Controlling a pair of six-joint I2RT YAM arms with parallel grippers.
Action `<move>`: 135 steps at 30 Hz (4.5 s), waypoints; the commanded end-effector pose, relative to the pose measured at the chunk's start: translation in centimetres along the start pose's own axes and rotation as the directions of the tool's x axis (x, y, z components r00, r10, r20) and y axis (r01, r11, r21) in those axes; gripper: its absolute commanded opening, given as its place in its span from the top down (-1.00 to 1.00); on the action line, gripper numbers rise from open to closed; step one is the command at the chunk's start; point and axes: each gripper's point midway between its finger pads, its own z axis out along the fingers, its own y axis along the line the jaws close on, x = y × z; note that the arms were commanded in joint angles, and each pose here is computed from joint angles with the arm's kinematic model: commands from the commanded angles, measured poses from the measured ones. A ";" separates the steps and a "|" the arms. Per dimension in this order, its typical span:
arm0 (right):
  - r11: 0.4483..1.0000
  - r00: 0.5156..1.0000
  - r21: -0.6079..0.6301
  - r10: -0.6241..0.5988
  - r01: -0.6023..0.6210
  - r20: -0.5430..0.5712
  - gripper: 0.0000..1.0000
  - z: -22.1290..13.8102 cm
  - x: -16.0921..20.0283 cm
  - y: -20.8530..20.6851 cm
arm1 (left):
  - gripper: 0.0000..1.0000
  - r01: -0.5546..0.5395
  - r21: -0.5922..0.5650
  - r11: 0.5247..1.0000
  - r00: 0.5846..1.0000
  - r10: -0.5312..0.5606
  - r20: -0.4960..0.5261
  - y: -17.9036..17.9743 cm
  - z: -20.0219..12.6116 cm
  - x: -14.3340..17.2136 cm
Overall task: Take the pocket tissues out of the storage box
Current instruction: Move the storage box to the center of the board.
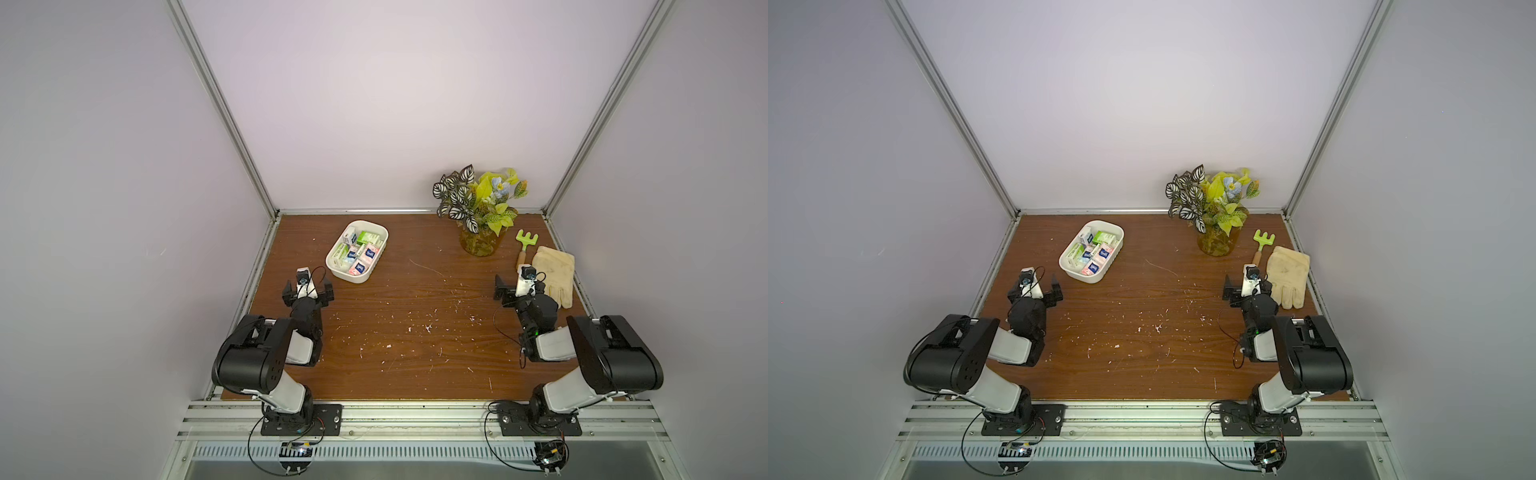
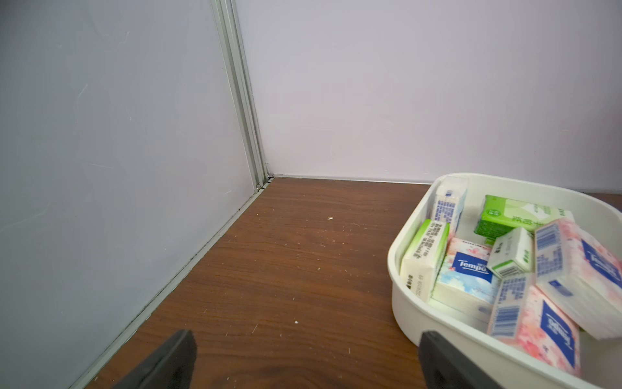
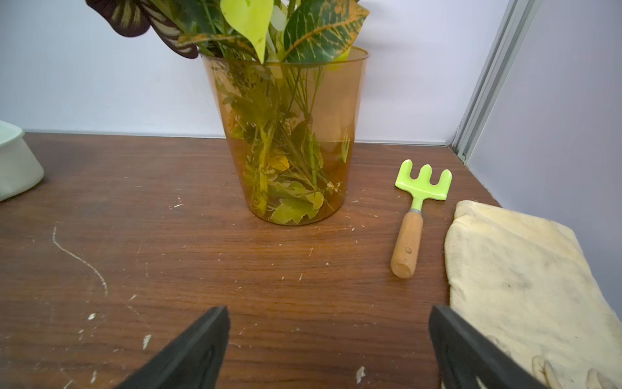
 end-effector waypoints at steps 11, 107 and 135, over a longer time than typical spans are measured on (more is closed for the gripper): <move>1.000 0.999 -0.005 -0.011 0.011 0.031 -0.99 0.1 -1.0 0.1 | -0.98 0.000 -0.006 1.000 1.000 0.000 0.011 0.3 0.2 -0.4; 0.954 0.972 -0.190 0.221 -0.232 -0.081 -0.99 -7.3 -11.9 3.3 | 1.00 0.208 0.452 0.868 0.568 0.269 -0.778 -10.9 13.5 1.1; 0.884 0.925 -0.337 0.218 -0.323 -0.312 -0.99 -5.2 -12.1 14.2 | 1.00 0.273 0.375 0.886 0.541 0.181 -0.821 -10.1 -3.5 3.0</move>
